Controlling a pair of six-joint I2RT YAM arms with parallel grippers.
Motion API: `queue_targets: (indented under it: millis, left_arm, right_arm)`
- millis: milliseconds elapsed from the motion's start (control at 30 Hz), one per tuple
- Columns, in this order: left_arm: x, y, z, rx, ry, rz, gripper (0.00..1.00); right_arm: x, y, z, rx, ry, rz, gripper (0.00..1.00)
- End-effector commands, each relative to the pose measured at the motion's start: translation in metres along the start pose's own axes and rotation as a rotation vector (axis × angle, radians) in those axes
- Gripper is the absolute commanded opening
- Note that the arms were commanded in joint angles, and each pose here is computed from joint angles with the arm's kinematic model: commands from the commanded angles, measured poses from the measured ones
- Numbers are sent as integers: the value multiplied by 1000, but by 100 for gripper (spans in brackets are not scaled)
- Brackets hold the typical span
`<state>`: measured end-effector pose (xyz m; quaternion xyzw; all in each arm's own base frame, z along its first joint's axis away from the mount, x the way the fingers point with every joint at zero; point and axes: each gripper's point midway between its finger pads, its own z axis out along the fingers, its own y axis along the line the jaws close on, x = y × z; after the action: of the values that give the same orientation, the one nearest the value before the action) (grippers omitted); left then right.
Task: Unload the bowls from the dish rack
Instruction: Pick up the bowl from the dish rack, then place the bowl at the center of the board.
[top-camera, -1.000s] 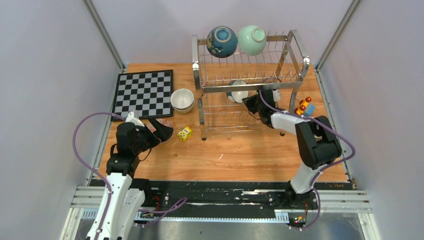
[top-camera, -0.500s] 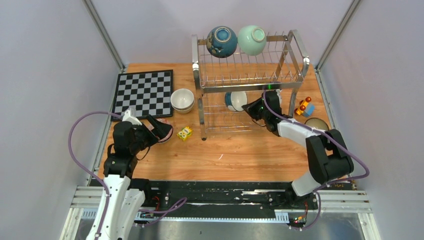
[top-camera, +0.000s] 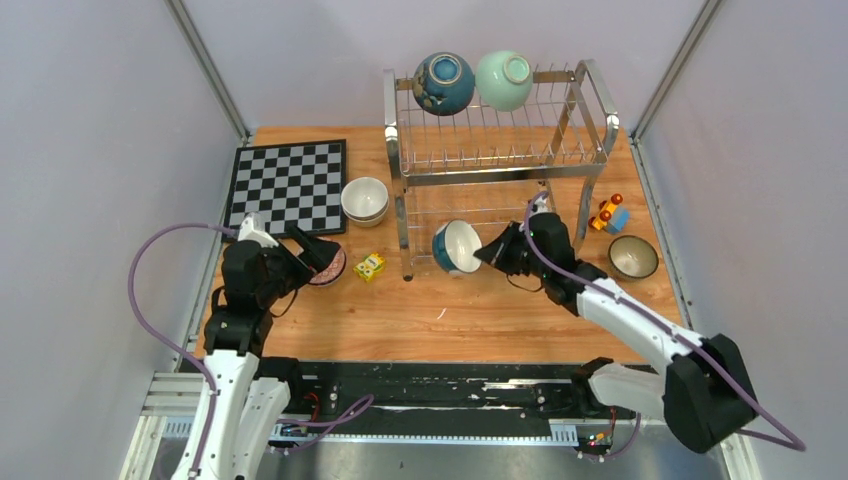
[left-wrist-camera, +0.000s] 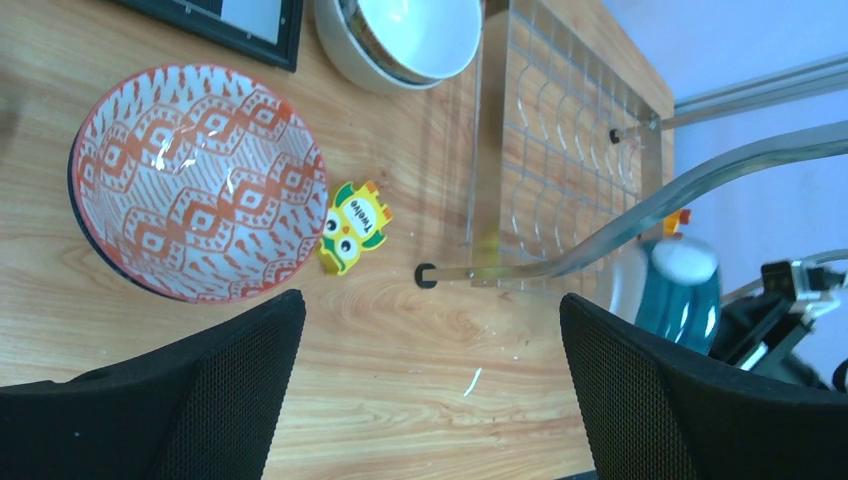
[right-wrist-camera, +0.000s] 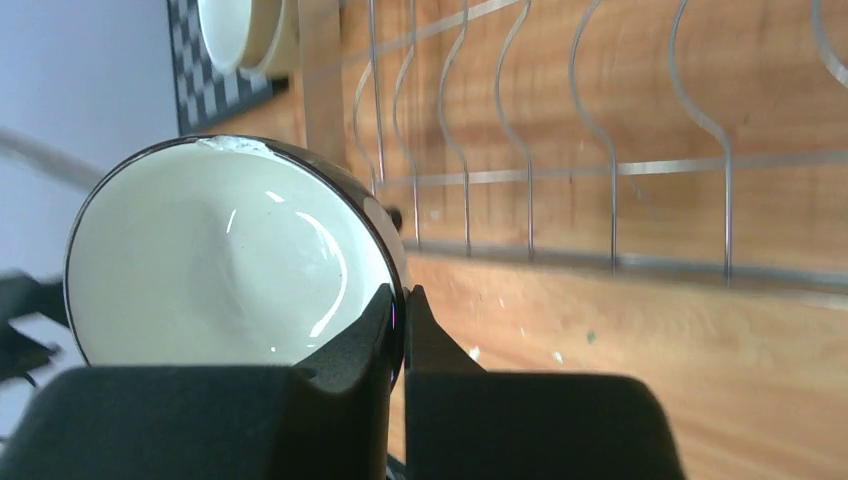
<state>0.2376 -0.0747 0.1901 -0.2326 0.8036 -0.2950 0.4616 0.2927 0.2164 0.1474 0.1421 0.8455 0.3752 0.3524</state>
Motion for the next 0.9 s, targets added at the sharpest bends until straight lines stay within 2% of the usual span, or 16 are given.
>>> queue_targets:
  millis: [0, 133, 233, 433, 600, 867]
  left_arm:
    - [-25, -23, -7, 50, -76, 28, 100]
    - [-34, -28, -18, 70, -137, 32, 100]
    - [-29, -26, -19, 59, -105, 76, 100]
    - [-11, -36, -34, 154, -22, 303, 100]
    - [16, -41, -38, 205, 88, 333, 100]
    - [53, -40, -50, 161, 150, 402, 94]
  right_arm:
    - [43, -7, -32, -18, 107, -161, 0]
    - [69, -12, -62, -37, 141, -298, 0]
    - [81, -20, -83, -14, 167, -407, 0]
    - [95, -31, -108, 48, 218, -600, 0]
    - [109, -37, -112, 104, 234, -763, 0]
    - [111, -31, -96, 178, 222, -917, 0]
